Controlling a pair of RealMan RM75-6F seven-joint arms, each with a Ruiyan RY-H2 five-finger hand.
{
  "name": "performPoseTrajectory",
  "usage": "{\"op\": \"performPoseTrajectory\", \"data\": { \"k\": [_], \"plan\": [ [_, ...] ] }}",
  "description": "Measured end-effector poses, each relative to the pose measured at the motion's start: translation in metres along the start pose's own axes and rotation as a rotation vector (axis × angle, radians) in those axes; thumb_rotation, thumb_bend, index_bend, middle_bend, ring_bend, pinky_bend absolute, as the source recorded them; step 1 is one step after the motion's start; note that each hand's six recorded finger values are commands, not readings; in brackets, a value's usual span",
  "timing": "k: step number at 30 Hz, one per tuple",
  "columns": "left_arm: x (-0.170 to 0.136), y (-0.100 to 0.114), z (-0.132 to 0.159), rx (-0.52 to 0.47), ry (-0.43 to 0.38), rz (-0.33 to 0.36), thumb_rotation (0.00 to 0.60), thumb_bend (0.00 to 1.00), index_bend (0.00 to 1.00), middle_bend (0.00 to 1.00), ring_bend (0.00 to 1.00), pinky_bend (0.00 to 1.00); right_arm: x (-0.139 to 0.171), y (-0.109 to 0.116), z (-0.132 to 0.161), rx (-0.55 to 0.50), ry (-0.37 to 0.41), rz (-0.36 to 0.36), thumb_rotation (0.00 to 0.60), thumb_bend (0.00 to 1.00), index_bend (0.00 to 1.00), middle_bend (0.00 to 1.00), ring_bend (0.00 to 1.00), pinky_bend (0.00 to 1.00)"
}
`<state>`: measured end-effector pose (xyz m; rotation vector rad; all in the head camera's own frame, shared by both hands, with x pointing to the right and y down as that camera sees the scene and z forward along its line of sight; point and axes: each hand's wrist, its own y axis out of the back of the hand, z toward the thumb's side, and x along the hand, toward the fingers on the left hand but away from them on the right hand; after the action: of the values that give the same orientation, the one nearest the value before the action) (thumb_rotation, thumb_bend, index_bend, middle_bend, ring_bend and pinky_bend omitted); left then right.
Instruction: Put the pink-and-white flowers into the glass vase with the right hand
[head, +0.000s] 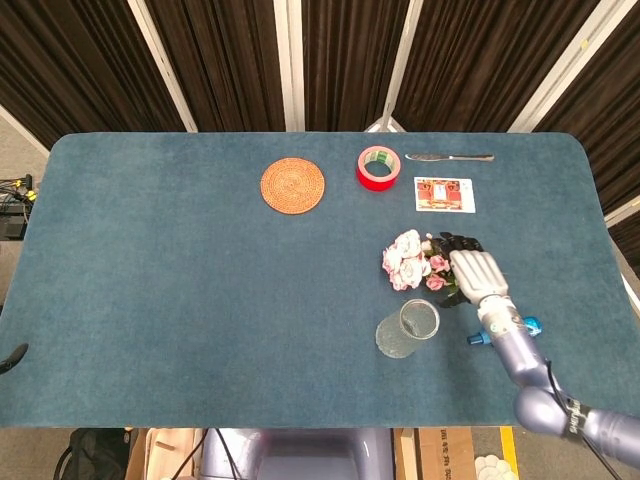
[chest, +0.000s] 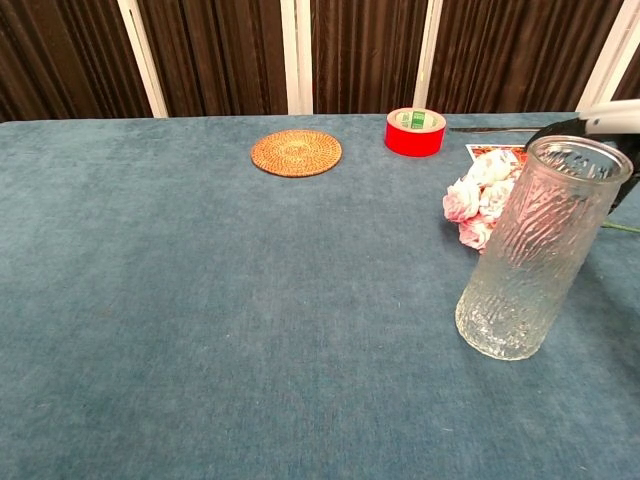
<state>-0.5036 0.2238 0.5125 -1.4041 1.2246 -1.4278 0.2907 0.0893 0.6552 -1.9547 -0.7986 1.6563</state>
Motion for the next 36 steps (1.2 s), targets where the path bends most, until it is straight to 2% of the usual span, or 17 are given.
{"op": "performPoseTrajectory", "data": {
  "k": [11,16,25,30,36],
  "plan": [
    [0.003,-0.002,-0.001,0.013,0.018,-0.002,0.600,0.22,0.07,0.00,0.00,0.11,-0.028,-0.016,0.011,-0.010,-0.026,0.037,0.600,0.18,0.13,0.06,0.01,0.00],
    [0.003,-0.003,-0.002,0.016,0.024,-0.002,0.600,0.22,0.08,0.00,0.00,0.11,-0.041,-0.018,0.015,-0.012,-0.039,0.029,0.600,0.18,0.14,0.10,0.11,0.00],
    [0.004,-0.004,-0.002,0.021,0.034,-0.008,0.600,0.22,0.09,0.00,0.00,0.11,-0.058,-0.018,0.023,0.029,-0.056,-0.014,0.600,0.18,0.24,0.23,0.27,0.00],
    [0.003,-0.005,-0.001,0.019,0.034,-0.014,0.600,0.22,0.09,0.00,0.00,0.11,-0.061,-0.022,0.025,0.071,-0.055,-0.021,0.600,0.18,0.27,0.24,0.29,0.00],
    [0.003,-0.005,-0.002,0.014,0.040,-0.015,0.600,0.22,0.09,0.00,0.00,0.11,-0.063,-0.030,0.027,0.082,-0.051,0.009,0.600,0.18,0.27,0.24,0.29,0.00]
  ]
}}
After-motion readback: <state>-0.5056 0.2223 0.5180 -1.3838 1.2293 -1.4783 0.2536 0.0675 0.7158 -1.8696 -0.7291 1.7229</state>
